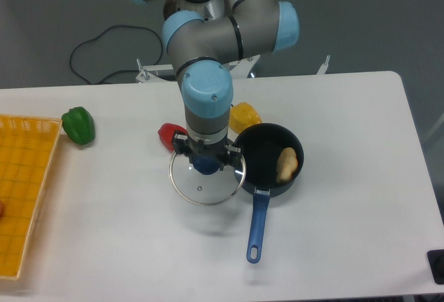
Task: Close the pot lid
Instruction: 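Carry the glass lid with the gripper over the black saucepan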
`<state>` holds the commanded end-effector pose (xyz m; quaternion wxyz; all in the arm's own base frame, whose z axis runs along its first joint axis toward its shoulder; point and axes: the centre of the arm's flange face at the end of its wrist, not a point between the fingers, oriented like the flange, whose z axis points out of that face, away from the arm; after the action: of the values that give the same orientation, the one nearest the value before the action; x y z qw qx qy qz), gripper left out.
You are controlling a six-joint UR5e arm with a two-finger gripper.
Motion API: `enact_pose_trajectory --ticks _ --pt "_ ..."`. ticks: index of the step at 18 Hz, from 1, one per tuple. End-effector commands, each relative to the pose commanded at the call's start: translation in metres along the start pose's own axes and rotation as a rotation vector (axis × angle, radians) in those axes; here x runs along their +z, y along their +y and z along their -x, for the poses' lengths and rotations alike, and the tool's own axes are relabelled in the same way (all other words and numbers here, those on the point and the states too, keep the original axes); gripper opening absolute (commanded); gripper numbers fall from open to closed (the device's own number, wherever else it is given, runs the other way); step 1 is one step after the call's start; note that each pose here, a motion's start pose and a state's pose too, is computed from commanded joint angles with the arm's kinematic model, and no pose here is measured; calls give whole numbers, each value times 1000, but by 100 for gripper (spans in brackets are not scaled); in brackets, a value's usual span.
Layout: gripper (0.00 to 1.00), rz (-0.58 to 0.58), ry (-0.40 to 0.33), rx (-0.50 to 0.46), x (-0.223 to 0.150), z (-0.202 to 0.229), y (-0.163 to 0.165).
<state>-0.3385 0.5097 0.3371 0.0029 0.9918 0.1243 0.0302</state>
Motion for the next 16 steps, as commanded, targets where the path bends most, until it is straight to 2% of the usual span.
enact_pose_trajectory --ticks 3,6,16 --pt "56 -8 -6 19 -6 9 4" --pt "56 -22 -15 -5 -15 23 13" --pt "56 -24 -9 13 -16 97 50"
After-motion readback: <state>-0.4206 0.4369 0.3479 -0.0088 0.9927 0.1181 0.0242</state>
